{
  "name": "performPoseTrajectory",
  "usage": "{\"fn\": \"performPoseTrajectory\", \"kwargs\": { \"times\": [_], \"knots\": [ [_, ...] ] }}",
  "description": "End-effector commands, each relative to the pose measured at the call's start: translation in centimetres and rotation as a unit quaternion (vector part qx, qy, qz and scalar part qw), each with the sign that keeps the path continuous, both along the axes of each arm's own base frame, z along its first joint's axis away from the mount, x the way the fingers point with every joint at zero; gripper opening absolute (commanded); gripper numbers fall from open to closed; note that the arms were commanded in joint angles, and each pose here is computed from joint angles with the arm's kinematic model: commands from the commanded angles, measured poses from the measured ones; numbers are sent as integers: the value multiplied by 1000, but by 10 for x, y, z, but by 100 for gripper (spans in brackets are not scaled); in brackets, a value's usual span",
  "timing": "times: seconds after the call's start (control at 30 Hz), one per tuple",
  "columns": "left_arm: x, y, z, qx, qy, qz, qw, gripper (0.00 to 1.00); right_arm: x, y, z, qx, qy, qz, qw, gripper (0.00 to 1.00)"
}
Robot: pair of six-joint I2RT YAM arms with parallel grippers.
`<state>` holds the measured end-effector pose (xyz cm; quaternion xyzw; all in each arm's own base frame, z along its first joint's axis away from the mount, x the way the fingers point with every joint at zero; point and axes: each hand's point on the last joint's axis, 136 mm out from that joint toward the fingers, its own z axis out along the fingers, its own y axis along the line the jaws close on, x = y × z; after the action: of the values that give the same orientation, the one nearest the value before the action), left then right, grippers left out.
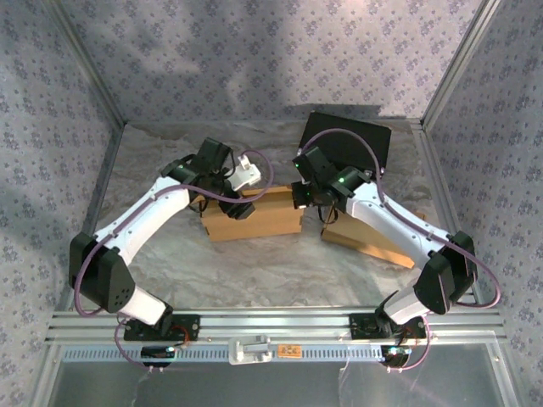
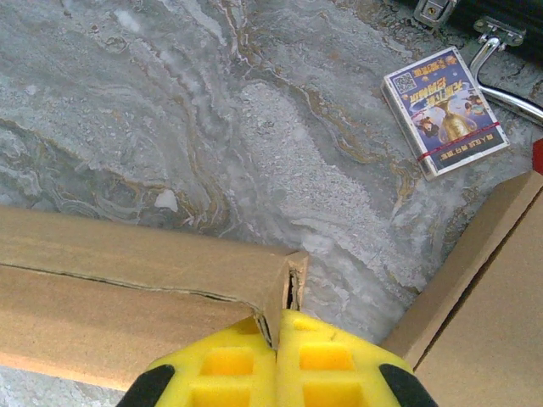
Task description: Fold the paper box
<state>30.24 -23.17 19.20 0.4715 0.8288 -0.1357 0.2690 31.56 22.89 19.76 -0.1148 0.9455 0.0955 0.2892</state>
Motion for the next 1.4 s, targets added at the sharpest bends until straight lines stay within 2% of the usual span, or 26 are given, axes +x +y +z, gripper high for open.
{"fn": "performPoseTrajectory", "kwargs": {
  "times": [0.0,0.2,0.37,0.53,0.67,0.77,0.87,1.0,1.17,1.37],
  "knots": [
    [5,0,21,-34,-25,20,999,83,-8,-7,1,-14,-1,-11,1000,0],
    [4,0,43,-70,-34,43,996,83,-9,-6,1,-20,-5,-15,1000,0],
    [0,5,76,-114,-88,62,988,84,-10,-8,3,-27,-8,-19,999,0],
    [1,42,109,-119,-128,169,970,78,-12,-11,3,-35,-10,-24,999,0],
    [-14,81,108,-123,-67,283,949,64,-13,-10,4,-36,-12,-24,999,0],
    [-34,107,98,-110,-5,343,933,59,-13,-10,5,-36,-13,-26,999,0],
    [-53,132,91,-78,39,381,920,58,-13,-10,5,-37,-12,-26,999,0],
    [-64,138,81,-55,64,373,924,61,-14,-9,4,-37,-10,-22,999,0],
    [-68,141,51,-11,102,368,924,61,-14,-8,3,-36,-8,-19,999,0],
    [-63,138,38,0,110,352,930,55,-15,-8,1,-35,-4,-20,999,0]
  ]
}}
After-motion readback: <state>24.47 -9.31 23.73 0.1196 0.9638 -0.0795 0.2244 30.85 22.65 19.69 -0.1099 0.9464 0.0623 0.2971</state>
